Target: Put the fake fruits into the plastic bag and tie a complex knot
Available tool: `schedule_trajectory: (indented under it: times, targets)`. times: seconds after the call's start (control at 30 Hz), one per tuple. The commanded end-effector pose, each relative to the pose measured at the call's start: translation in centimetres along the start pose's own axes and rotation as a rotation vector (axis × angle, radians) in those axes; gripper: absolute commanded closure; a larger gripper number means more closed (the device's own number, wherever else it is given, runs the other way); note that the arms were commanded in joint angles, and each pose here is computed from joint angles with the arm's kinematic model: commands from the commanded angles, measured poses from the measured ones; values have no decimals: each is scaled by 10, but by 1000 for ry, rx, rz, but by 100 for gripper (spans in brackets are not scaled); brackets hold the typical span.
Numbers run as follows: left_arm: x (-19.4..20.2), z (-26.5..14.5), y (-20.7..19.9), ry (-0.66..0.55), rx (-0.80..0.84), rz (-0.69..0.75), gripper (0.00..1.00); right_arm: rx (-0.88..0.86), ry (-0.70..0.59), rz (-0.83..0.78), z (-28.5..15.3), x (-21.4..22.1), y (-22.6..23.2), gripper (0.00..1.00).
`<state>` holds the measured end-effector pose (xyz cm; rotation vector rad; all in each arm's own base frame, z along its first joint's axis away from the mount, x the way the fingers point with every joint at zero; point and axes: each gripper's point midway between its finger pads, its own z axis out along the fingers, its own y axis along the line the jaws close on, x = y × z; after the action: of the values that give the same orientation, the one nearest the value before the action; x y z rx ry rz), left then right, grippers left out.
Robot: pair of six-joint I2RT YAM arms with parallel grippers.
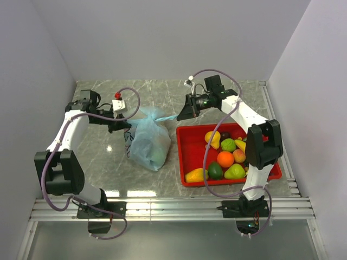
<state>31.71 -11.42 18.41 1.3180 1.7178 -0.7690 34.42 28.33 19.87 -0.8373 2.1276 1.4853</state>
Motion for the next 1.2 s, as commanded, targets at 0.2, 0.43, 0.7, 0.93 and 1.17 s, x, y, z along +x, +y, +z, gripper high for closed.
schedule_trajectory:
  times: [0.2,0.43,0.7,0.93,1.17]
  targets:
    - [-7,-14,-3,1,-68,13,99,25,75,-152,-4,8,16,88]
    - [-23,-13,3,-33,-97,-60,76,151,153,-332,-8,-2,6,18]
    - [-31,-10,2,-50,-122,-63,69,97,342,-403,31,15,21,25]
    - [-32,-8,4,-59,-139,-59,71,56,314,-335,70,27,24,26]
    - [-29,-3,4,-59,-142,-80,73,97,233,-240,102,16,6,28]
